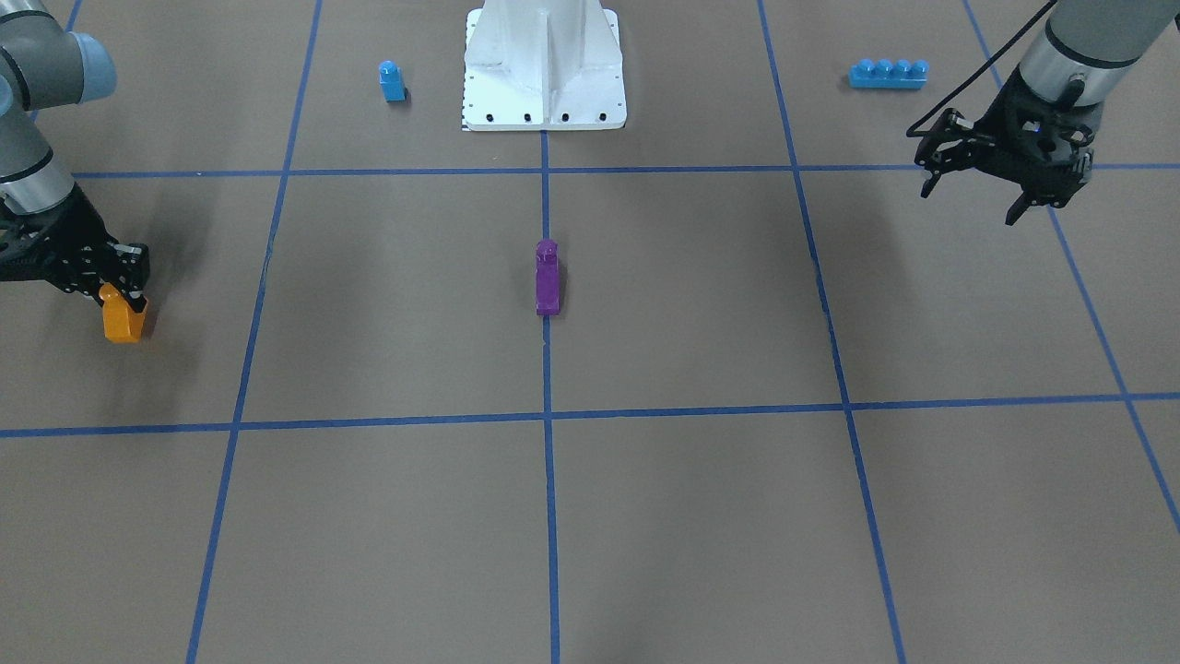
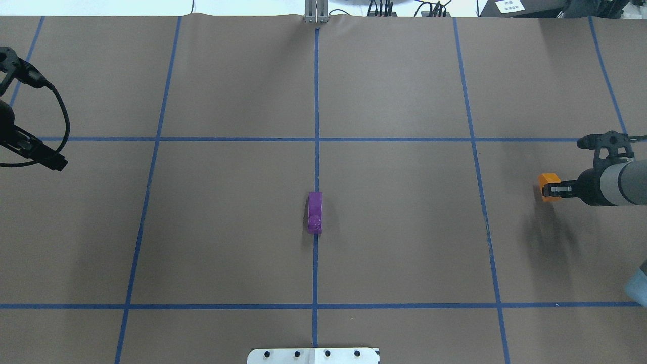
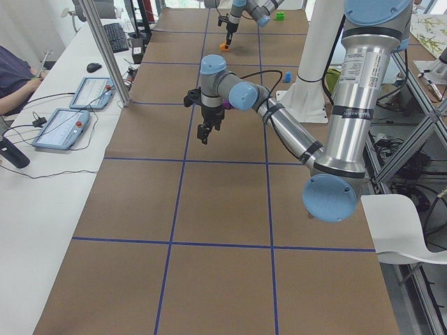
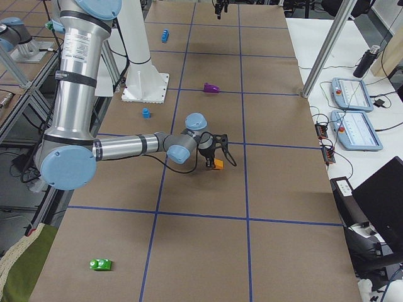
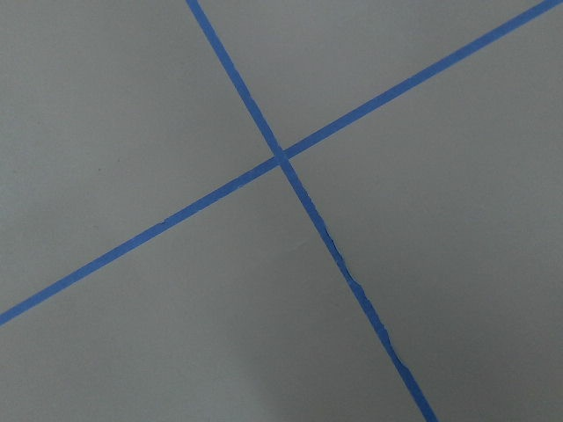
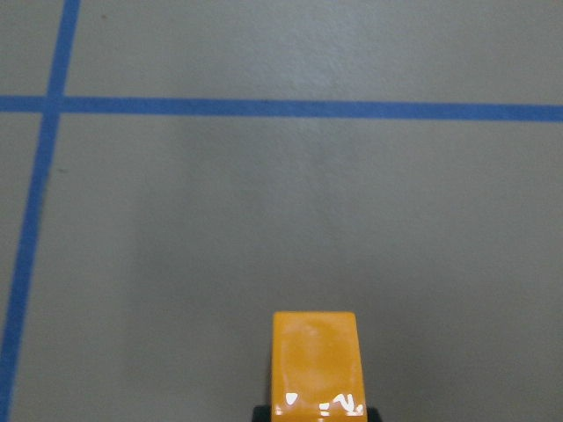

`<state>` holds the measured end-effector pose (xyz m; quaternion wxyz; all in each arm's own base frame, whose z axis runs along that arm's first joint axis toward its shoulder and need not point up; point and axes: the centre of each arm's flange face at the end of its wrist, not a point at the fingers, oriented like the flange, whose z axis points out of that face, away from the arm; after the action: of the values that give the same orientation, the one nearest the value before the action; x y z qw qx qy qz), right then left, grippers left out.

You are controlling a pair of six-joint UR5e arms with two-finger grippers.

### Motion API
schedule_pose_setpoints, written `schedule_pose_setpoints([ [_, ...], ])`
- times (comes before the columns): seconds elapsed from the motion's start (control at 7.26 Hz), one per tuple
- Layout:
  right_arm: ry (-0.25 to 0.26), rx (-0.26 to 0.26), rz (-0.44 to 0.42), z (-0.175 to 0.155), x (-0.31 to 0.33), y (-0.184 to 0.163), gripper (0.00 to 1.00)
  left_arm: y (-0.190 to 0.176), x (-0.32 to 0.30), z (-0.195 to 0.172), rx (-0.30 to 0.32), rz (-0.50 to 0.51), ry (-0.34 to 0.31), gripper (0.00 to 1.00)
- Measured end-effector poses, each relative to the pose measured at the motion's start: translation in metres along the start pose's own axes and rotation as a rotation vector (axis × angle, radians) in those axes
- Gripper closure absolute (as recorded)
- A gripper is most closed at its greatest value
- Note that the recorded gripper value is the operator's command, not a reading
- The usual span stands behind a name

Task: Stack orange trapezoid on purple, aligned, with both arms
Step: 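Grasp the orange trapezoid block with the right gripper and lift it, then carry the orange block with the right gripper above the purple block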

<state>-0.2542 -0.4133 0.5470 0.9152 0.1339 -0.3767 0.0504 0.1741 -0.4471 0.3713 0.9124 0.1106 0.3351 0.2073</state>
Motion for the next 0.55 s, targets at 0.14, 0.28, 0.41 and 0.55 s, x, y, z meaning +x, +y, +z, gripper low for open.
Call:
schedule_pose_setpoints([
  [0.14,-0.009,0.009,0.002,-0.011,-0.04,-0.024,1.0,0.008,-0.023,0.001,0.004,-0.024,-0.017,0.0],
  [0.28,-0.014,0.012,0.004,-0.031,-0.084,-0.045,1.0,0.015,-0.055,-0.004,0.02,-0.017,-0.032,0.0],
  [0.41,-0.013,0.006,0.008,-0.054,-0.132,-0.064,1.0,0.026,-0.105,-0.008,0.019,0.015,-0.023,0.0],
  [0.55,-0.014,-0.01,0.009,-0.072,-0.185,-0.077,1.0,0.044,-0.166,-0.008,0.017,0.036,0.035,0.0],
])
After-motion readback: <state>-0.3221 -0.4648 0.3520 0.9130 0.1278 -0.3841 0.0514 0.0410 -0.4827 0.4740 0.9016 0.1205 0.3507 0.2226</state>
